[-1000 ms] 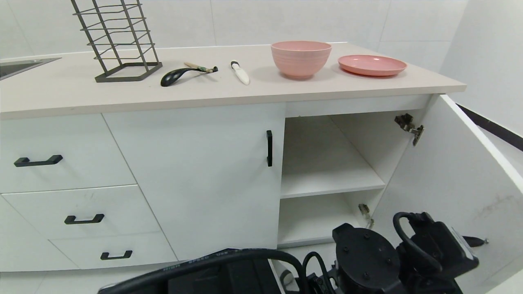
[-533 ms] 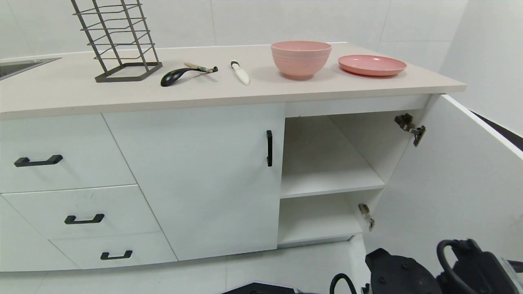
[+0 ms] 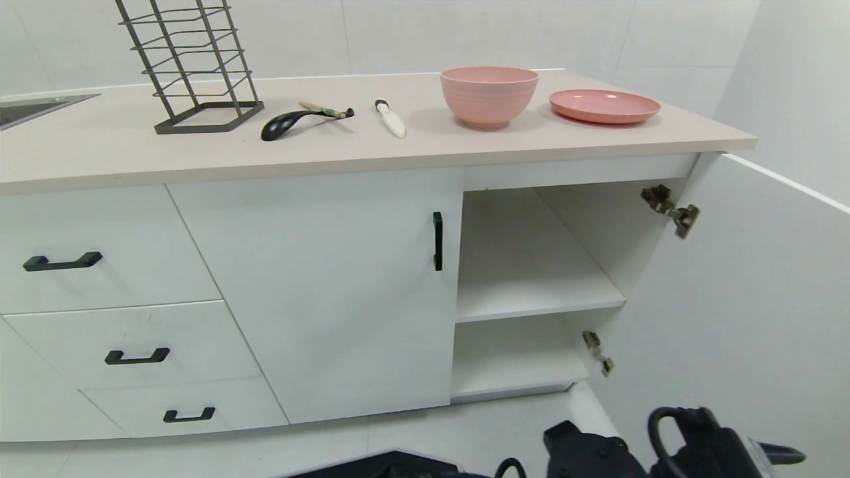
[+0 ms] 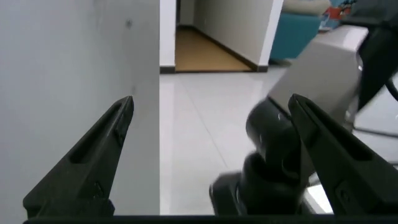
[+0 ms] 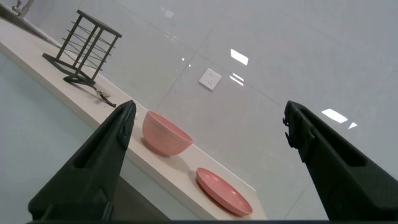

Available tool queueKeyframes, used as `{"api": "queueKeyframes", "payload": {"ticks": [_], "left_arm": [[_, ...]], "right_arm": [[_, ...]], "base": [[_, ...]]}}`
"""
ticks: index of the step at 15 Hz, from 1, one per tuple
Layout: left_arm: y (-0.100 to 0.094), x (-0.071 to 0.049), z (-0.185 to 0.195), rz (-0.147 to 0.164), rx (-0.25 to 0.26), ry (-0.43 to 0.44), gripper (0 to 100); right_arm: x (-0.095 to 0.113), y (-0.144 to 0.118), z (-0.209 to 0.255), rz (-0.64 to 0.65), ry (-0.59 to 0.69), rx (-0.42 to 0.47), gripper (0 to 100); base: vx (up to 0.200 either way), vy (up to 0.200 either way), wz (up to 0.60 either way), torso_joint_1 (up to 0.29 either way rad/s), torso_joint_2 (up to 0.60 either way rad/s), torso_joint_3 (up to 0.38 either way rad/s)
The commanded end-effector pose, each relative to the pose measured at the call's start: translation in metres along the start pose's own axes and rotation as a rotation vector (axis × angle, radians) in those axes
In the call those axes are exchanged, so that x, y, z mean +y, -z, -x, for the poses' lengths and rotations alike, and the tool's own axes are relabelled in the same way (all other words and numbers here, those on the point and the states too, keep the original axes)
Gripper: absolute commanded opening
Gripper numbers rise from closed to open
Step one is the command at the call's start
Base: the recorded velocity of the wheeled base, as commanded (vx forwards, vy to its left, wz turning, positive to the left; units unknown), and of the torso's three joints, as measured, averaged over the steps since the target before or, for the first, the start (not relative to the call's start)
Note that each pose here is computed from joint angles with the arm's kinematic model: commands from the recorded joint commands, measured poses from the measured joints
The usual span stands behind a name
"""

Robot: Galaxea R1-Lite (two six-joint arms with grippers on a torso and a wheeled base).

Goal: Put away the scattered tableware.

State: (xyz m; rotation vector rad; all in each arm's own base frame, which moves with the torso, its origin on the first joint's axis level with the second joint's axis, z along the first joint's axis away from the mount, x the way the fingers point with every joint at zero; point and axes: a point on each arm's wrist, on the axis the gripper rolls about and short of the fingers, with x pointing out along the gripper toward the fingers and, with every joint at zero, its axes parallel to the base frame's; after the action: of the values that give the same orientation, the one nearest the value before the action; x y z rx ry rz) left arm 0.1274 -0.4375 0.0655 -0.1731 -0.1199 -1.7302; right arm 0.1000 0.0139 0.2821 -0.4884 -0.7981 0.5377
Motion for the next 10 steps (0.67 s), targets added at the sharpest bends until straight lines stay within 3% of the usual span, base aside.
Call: {"api": "queueKeyframes", "payload": {"ticks": [1, 3, 6, 9, 10], "left_arm": [[-0.056, 0.002, 0.066, -0.024, -0.017, -0.096, 100], [-0.079, 0.006, 0.107, -0.033, 0.003, -0.176, 100], [-0.114, 0.001, 0.147, -0.071, -0.025, -0.251, 100], [-0.144, -0.023, 0.226, -0.097, -0.015, -0.403, 100], [-0.156, -0.034, 0.25, -0.129, -0.036, -0.459, 100]], "right_arm": [[0.001, 0.001, 0.001, -0.004, -0.002, 0.006, 100], [0.006, 0.008, 0.005, -0.024, -0.012, 0.033, 100], [0.012, 0.015, 0.009, -0.048, -0.022, 0.064, 100], [0.023, 0.027, 0.018, -0.094, -0.042, 0.117, 100], [0.027, 0.031, 0.021, -0.11, -0.05, 0.136, 100]], "base": [[0.0, 0.0, 0.0, 0.0, 0.0, 0.0], [0.0, 0.0, 0.0, 0.0, 0.0, 0.0], [0.0, 0.0, 0.0, 0.0, 0.0, 0.0], [0.0, 0.0, 0.0, 0.0, 0.0, 0.0], [0.0, 0.0, 0.0, 0.0, 0.0, 0.0]]}}
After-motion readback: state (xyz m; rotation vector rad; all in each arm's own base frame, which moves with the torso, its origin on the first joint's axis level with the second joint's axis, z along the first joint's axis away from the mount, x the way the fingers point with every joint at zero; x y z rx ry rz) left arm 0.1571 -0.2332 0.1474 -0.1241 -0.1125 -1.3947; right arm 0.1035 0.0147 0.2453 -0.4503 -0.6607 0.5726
